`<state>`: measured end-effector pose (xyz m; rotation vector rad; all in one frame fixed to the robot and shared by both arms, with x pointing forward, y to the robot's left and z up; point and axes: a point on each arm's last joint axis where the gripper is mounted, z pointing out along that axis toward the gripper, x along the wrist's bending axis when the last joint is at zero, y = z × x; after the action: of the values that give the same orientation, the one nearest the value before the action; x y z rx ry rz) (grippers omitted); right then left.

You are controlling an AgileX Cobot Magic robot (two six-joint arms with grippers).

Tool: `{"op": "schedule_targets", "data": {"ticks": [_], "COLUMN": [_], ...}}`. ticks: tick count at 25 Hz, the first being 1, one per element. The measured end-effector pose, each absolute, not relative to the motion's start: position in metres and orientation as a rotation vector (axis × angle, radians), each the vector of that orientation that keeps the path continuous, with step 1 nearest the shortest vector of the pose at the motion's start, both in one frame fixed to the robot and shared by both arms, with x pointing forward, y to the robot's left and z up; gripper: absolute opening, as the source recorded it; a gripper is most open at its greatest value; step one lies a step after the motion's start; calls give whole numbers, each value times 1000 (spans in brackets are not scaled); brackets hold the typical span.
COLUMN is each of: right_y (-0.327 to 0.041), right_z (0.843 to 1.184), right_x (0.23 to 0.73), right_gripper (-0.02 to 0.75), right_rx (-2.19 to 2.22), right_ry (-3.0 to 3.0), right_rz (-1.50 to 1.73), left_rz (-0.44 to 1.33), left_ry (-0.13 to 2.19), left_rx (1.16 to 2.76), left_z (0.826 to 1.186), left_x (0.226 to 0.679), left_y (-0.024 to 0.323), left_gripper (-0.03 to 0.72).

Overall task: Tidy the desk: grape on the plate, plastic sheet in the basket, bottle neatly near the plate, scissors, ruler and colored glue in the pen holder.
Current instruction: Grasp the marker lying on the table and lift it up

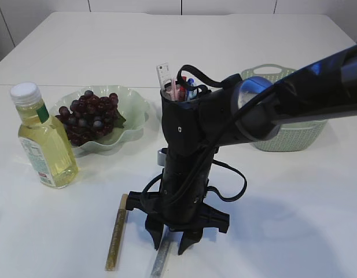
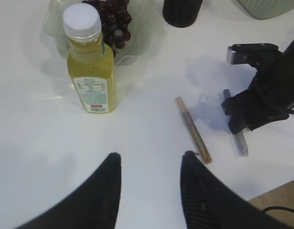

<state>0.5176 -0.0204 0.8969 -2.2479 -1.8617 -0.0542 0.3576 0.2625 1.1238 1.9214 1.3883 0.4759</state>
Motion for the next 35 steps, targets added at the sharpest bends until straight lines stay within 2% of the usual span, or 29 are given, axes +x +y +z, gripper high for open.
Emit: {"op": "schedule_targets", "data": {"ticks": [28, 31, 35], "right_y": [-23, -23, -23], "right_z": [895, 895, 894], "right_x": [518, 519, 519], "right_gripper": [345, 307, 206], "right_rx": [-2260, -2261, -2261], "right_ry": [-1888, -1892, -1897], "right_rz": [-28, -28, -25], "left_rz": [486, 488, 488], "left_ry": [1390, 1391, 1391], "left_rx": [1930, 1932, 1933], "left_z": [1123, 1123, 1123], "left_x": [358, 358, 358], "left_y": [263, 264, 264], "left_gripper": [309, 309, 309]}}
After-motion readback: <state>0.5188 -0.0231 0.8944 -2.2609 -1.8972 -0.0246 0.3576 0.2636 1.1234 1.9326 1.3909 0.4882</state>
